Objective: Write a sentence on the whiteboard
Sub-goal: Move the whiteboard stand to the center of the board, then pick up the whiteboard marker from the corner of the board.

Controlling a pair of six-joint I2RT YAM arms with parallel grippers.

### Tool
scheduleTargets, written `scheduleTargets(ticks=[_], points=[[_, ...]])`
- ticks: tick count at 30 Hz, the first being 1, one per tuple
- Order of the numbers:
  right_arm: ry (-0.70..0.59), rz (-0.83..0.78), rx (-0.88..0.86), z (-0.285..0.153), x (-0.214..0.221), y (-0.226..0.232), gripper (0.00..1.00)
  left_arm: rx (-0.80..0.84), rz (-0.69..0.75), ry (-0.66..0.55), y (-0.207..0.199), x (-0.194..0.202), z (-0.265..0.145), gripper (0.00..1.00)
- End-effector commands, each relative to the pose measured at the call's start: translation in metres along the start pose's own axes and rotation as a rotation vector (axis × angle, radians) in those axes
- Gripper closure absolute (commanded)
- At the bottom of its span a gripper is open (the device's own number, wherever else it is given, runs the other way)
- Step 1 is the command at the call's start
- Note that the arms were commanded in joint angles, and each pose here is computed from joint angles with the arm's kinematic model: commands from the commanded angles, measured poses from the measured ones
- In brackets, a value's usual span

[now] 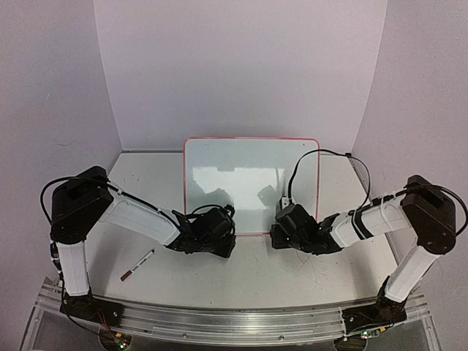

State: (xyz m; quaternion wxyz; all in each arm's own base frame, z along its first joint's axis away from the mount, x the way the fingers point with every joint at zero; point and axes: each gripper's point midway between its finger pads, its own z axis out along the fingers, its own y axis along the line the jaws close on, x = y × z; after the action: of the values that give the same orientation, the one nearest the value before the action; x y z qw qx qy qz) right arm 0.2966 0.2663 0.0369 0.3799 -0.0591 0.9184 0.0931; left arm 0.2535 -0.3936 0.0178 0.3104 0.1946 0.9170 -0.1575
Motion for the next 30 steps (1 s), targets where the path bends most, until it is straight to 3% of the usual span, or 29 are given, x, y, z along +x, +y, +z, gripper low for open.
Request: scheduleTargets(ticks=[1,5,8,12,18,23,30], points=[[-0.033,-0.025,-0.041,-0.017,-0.022,0.009,0.4,0.088,-0.034,-0.01,-0.007,-0.002,-0.03,0.43],[-0.013,-0.067,-0.1,-0.037,-0.018,0.013,0.28,0.168,-0.05,-0.027,-0.009,-0.005,-0.065,0.23],[-0.013,-0.083,-0.151,-0.052,-0.019,0.016,0.24,0.165,-0.074,-0.038,0.0,-0.009,-0.094,0.17],[-0.049,-0.085,-0.201,-0.069,-0.029,0.019,0.22,0.023,-0.122,0.006,0.047,0.0,-0.115,0.15],[-0.122,-0.11,-0.234,-0.081,-0.049,0.026,0.2,-0.273,-0.348,0.115,0.151,0.036,-0.148,0.14],[-0.116,-0.123,-0.24,-0.076,-0.052,0.033,0.22,-0.353,-0.408,0.262,0.174,0.079,-0.148,0.14],[-0.108,-0.1,-0.277,-0.077,-0.048,0.036,0.23,-0.467,-0.434,0.298,0.195,0.09,-0.139,0.13]])
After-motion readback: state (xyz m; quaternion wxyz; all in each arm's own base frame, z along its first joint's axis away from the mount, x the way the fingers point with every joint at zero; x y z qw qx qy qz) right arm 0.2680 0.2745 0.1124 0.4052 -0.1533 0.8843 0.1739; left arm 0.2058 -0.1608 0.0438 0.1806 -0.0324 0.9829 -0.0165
